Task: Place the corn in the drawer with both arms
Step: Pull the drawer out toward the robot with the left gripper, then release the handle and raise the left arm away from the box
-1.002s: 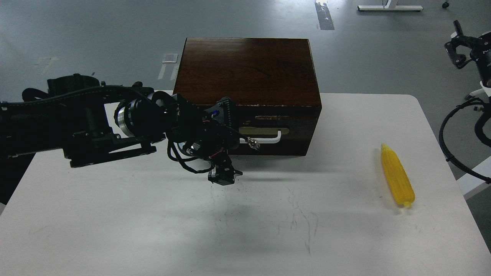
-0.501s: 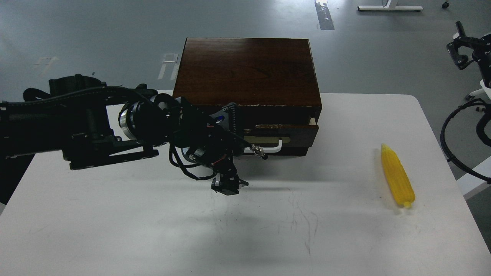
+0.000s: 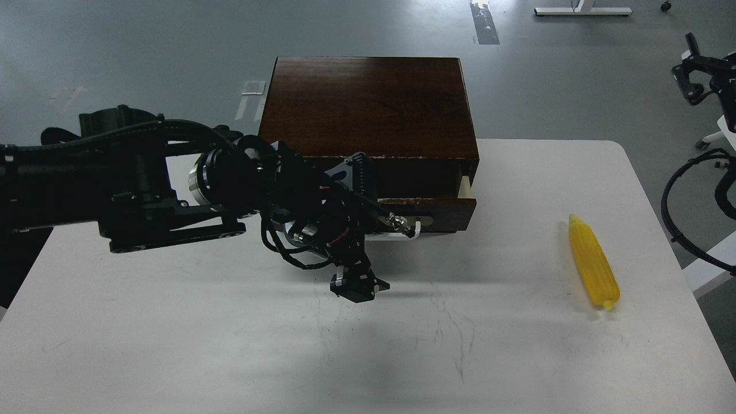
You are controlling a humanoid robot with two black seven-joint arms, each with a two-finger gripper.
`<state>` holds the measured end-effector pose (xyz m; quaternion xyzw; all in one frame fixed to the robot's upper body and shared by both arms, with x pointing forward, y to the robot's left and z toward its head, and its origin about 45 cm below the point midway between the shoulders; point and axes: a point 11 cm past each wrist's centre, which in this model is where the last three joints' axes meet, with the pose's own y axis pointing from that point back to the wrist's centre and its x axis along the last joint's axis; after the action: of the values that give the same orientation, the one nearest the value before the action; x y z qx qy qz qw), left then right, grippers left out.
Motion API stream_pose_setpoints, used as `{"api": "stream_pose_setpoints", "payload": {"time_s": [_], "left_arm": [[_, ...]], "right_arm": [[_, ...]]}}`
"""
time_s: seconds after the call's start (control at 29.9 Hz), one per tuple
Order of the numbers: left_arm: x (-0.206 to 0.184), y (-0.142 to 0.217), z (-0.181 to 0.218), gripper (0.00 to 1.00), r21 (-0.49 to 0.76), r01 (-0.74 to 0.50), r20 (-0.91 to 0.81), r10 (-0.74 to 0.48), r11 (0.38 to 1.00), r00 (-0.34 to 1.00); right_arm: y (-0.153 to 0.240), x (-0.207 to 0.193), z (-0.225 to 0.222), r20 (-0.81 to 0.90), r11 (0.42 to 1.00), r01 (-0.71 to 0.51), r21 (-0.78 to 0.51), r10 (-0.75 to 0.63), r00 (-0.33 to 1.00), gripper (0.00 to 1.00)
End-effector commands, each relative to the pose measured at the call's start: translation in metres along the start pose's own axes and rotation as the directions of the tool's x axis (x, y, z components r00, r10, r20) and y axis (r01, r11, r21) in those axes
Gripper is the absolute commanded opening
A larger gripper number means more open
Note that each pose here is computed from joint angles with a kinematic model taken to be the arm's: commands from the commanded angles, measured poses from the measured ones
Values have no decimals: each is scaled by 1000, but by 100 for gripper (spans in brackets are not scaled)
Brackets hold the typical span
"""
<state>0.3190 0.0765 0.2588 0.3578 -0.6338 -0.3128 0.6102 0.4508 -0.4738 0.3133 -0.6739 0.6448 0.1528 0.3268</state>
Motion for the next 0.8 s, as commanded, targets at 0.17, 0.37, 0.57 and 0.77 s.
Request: {"api": "stream_pose_setpoints", "payload": {"time_s": [0.17,0.37,0.57,0.77], "left_arm": [[1,1,0,94,0,1,2,-1,1000,1000],[0,0,3,96,-18,1,2,-1,1000,1000],[6,0,11,96,-41,-9,20,10,999,1000],[6,-1,13,96,-49,-10,22,12,999,1000]], "right_arm": [[0,1,-2,-3,1000,-2,2,2,1000,100],[0,1,-2,-3,1000,-2,2,2,1000,100],[1,2,-5,-9,1000,-4,6,4,1000,100],[3,9,-11,-23,1000,-24,15,25,999,100]]}}
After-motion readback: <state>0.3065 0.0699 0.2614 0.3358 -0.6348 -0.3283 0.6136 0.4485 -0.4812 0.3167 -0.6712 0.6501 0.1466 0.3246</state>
